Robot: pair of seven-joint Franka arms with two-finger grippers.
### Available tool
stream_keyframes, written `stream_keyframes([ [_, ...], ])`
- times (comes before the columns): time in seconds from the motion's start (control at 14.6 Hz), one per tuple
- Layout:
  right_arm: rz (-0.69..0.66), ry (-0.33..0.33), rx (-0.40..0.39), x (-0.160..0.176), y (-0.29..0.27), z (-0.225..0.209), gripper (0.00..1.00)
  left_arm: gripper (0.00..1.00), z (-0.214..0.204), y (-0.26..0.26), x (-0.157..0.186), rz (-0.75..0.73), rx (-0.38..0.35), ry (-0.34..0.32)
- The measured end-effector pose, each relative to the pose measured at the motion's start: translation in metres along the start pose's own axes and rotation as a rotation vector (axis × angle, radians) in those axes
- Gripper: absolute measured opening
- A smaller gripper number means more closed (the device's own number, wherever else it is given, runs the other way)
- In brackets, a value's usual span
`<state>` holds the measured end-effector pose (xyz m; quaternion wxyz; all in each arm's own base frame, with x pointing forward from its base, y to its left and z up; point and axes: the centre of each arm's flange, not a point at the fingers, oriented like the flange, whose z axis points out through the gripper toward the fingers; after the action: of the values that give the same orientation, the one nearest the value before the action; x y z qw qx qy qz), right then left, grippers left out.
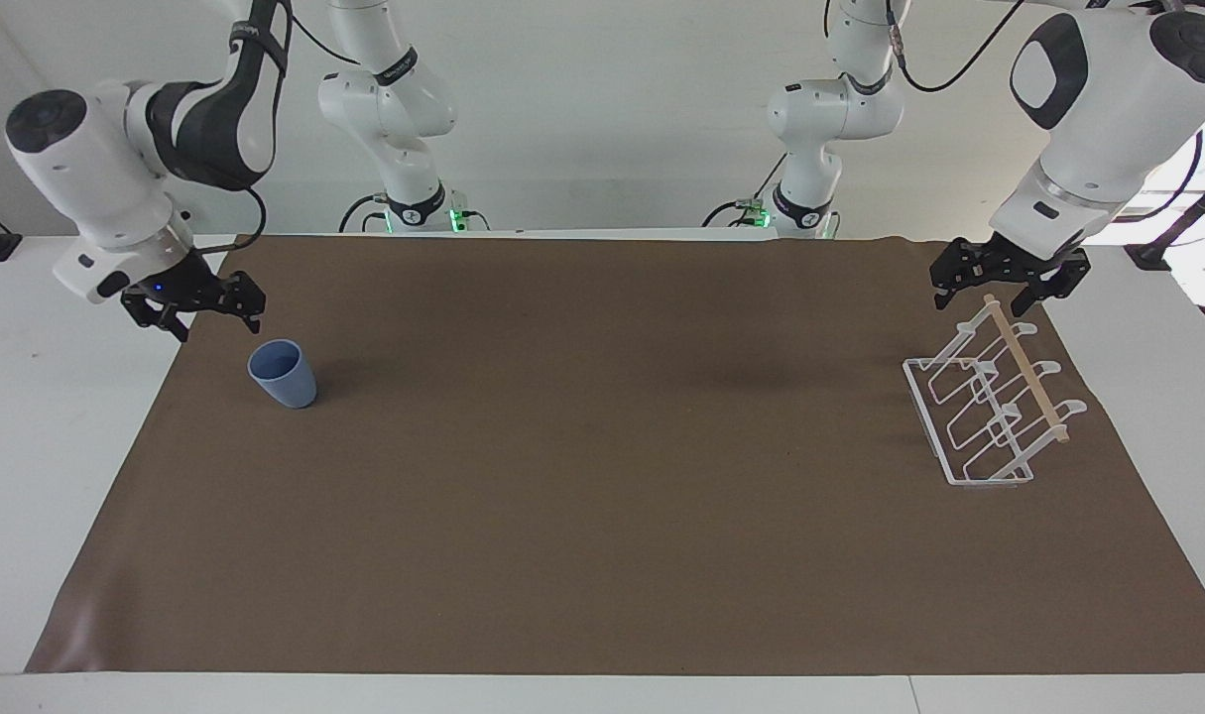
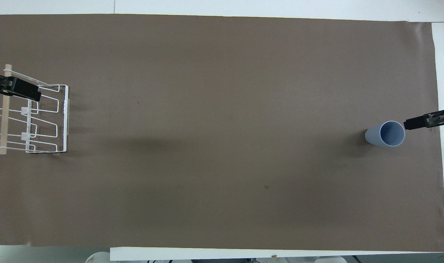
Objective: Hang cup on cup holder
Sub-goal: 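Grasp the light blue cup rim with the right gripper, then lift the cup with the right gripper while the left gripper approaches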
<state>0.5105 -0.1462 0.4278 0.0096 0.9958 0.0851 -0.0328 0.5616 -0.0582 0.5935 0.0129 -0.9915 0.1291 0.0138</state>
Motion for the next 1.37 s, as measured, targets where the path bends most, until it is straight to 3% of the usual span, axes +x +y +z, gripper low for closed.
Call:
stream_keyframes([
  [0.14, 0.009, -0.028, 0.013, -0.006, 0.002, 0.021, 1.0, 1.0, 0.0, 0.0, 0.0, 0.0, 0.0, 0.0],
  [0.55, 0.081, -0.011, 0.046, -0.003, 0.022, 0.068, 1.0, 1.0, 0.0, 0.0, 0.0, 0.0, 0.0, 0.0],
  [0.68, 0.084, -0.014, 0.048, -0.002, 0.021, 0.074, 0.96, 1.0, 0.0, 0.0, 0.0, 0.0, 0.0, 0.0],
  [0.82, 0.085, -0.005, 0.044, -0.001, 0.021, 0.078, 0.75, 1.0, 0.0, 0.0, 0.0, 0.0, 0.0, 0.0],
  [0.96, 0.08, -0.005, 0.044, 0.0, 0.018, 0.079, 0.69, 1.0, 0.0, 0.0, 0.0, 0.0, 0.0, 0.0],
  [1.3, 0.053, -0.005, 0.043, 0.007, 0.005, 0.079, 0.11, 1.0, 0.0, 0.0, 0.0, 0.0, 0.0, 0.0],
  [1.37, 0.046, -0.008, 0.044, 0.008, 0.002, 0.079, 0.04, 1.0, 0.0, 0.0, 0.0, 0.0, 0.0, 0.0],
])
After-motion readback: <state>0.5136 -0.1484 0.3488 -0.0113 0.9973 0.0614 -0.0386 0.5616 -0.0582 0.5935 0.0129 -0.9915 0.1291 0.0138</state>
